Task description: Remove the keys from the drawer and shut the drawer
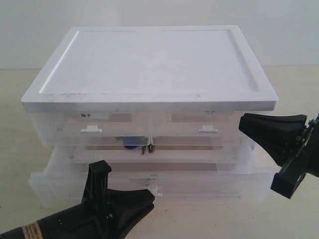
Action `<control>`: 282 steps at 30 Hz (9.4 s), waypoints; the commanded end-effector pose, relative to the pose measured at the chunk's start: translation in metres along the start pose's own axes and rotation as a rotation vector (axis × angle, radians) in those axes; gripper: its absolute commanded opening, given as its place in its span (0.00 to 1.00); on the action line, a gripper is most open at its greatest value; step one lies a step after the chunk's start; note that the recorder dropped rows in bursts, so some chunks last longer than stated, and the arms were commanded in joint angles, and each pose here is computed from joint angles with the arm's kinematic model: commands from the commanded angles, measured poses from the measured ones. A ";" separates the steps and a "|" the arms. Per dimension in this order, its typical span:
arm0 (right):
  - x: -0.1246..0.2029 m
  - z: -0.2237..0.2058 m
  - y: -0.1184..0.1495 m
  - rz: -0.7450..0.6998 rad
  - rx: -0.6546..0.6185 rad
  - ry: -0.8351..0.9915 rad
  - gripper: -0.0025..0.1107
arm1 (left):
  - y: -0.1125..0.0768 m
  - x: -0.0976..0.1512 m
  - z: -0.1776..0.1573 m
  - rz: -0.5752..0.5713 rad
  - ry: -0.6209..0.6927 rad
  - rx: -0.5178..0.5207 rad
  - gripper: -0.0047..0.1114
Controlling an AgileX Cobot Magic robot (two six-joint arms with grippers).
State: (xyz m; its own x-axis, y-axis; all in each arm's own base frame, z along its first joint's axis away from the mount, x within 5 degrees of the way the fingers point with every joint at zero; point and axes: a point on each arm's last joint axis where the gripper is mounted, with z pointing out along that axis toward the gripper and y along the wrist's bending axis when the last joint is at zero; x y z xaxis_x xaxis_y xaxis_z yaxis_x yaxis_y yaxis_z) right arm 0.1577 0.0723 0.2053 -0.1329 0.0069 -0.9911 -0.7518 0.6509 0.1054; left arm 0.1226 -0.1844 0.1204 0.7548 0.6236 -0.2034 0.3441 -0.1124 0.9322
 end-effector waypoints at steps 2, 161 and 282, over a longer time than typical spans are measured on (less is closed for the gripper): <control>-0.001 0.000 -0.001 -0.004 0.001 -0.001 0.02 | -0.007 -0.013 -0.015 -0.006 -0.059 0.065 0.08; 0.000 0.000 -0.002 0.011 0.014 0.009 0.02 | 0.070 0.007 0.043 -1.065 0.430 0.219 0.55; 0.004 0.000 -0.003 0.025 0.030 0.049 0.02 | 0.047 0.020 0.039 -1.420 0.519 0.105 0.64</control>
State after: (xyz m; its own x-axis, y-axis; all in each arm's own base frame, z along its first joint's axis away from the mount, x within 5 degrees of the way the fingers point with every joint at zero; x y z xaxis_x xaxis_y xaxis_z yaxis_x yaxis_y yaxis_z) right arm 0.1590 0.0705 0.2007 -0.1855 -0.0102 -0.9826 -0.7283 0.6728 0.1305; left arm 0.1753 -0.2044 0.1552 -0.4858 0.4445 -0.7526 0.6515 0.7582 0.0273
